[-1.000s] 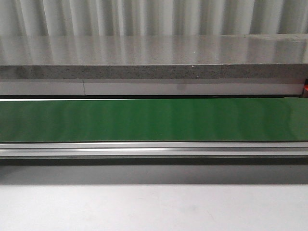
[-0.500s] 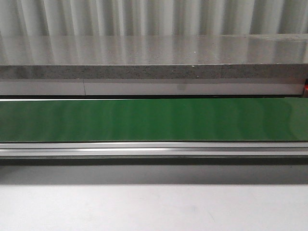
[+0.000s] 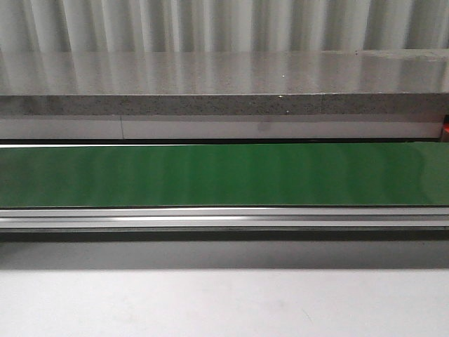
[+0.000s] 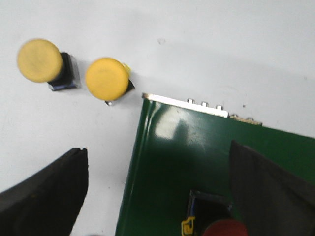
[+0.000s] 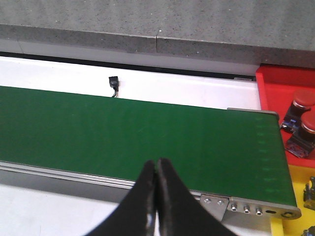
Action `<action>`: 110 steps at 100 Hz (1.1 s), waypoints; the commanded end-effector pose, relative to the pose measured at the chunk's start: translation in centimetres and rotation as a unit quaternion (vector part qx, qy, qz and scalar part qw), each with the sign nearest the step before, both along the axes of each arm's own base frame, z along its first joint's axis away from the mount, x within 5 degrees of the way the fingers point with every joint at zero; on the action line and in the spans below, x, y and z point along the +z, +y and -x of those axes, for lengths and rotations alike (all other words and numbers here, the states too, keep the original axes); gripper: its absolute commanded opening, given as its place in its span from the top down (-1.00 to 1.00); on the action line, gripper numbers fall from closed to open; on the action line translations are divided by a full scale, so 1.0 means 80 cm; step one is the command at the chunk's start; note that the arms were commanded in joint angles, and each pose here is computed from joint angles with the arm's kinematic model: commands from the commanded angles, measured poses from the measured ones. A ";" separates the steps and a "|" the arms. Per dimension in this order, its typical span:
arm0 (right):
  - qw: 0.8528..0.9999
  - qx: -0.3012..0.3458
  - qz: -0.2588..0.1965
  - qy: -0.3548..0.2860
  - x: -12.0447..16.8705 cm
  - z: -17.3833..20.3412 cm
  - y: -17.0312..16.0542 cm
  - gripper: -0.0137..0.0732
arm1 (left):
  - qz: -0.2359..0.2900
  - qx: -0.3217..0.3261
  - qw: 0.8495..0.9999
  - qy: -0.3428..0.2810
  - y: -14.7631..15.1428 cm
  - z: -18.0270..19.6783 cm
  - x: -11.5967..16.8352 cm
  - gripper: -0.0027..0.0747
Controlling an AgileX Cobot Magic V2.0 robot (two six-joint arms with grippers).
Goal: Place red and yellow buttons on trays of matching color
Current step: 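Lower the red button onto the belt and open the left gripper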
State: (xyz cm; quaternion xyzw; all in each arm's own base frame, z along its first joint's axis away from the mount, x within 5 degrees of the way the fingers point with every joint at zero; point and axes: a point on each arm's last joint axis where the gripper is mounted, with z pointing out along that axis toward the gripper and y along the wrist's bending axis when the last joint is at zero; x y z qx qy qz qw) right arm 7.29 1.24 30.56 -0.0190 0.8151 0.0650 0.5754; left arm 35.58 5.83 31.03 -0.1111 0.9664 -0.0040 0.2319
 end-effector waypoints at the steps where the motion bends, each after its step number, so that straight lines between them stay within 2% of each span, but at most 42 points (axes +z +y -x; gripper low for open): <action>1: 0.999 -0.007 0.000 -0.040 0.016 -0.002 -0.001 0.84 | -0.002 0.026 0.998 -0.065 0.010 0.003 0.040 -0.50; 16: 0.999 -0.007 0.000 -0.040 0.016 -0.002 -0.001 0.84 | 0.005 0.078 0.995 -0.068 0.042 0.005 0.042 -0.48; 54: 0.999 -0.007 0.000 -0.040 0.016 -0.002 -0.001 0.84 | 0.043 0.184 0.982 -0.020 0.101 -0.030 -0.015 -0.48; 70: 0.999 -0.007 0.000 -0.040 0.016 -0.002 -0.001 0.84 | 0.069 0.238 0.969 -0.024 0.112 -0.050 -0.022 -0.48; 82: 0.999 -0.007 0.000 -0.040 0.016 -0.002 -0.001 0.84 | 0.087 0.267 0.960 0.000 0.117 -0.063 -0.040 -0.48; 110: 0.999 -0.007 0.000 -0.040 0.016 -0.002 -0.001 0.84 | 0.112 0.310 0.944 0.012 0.125 -0.086 -0.069 -0.48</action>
